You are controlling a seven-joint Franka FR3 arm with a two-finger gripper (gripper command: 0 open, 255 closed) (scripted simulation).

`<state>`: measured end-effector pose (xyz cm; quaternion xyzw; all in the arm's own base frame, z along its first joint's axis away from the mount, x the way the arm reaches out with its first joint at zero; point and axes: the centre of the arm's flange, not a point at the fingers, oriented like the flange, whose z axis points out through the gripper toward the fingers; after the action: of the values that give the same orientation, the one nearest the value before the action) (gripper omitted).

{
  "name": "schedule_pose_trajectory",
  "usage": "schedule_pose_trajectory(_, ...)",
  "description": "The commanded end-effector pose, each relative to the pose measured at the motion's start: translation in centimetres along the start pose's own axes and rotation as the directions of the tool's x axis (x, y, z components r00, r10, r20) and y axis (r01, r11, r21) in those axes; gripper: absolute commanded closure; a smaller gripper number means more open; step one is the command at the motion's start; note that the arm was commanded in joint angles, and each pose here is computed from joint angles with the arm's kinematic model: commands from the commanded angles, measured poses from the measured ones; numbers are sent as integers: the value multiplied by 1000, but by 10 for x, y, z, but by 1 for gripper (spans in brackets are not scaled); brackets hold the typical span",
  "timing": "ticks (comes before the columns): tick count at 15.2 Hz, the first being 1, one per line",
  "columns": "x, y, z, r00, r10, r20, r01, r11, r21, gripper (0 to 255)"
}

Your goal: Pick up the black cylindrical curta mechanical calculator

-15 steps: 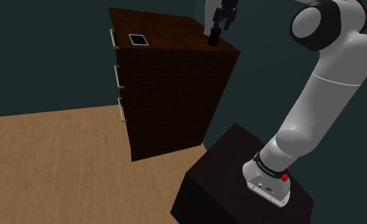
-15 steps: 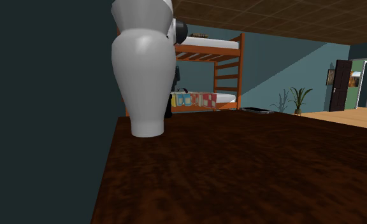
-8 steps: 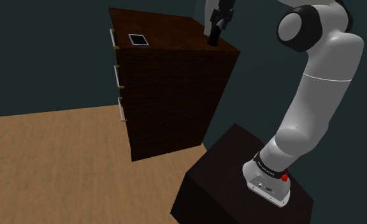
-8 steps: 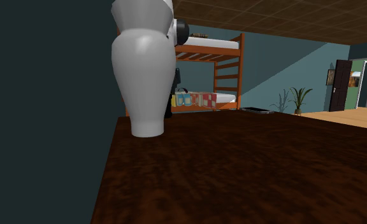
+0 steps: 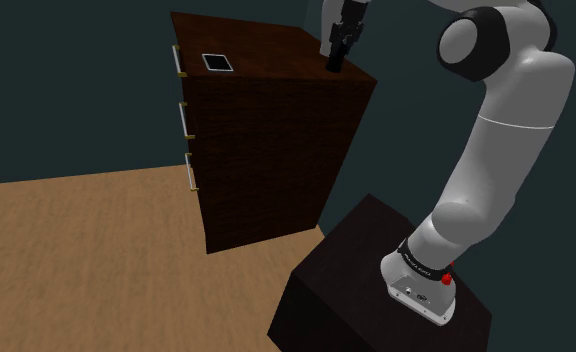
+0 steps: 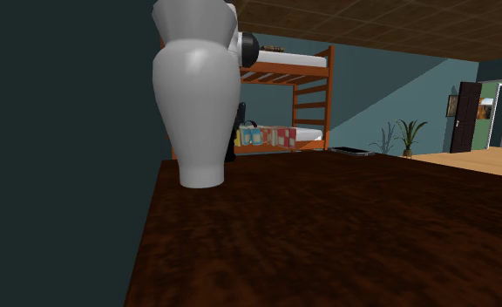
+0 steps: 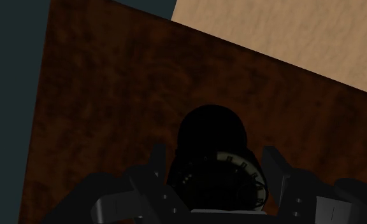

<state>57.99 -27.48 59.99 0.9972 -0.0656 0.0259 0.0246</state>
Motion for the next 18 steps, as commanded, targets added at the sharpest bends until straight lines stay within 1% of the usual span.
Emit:
schedule_pose_trajectory(1,0,0,1,1000,0,1,0,1000,0,255)
schedule_pose_trajectory(7,0,0,1,1000,0,1,0,1000,0,255)
schedule_pose_trajectory(18,3,3,-57,1000,0,1,0,1000,0,255)
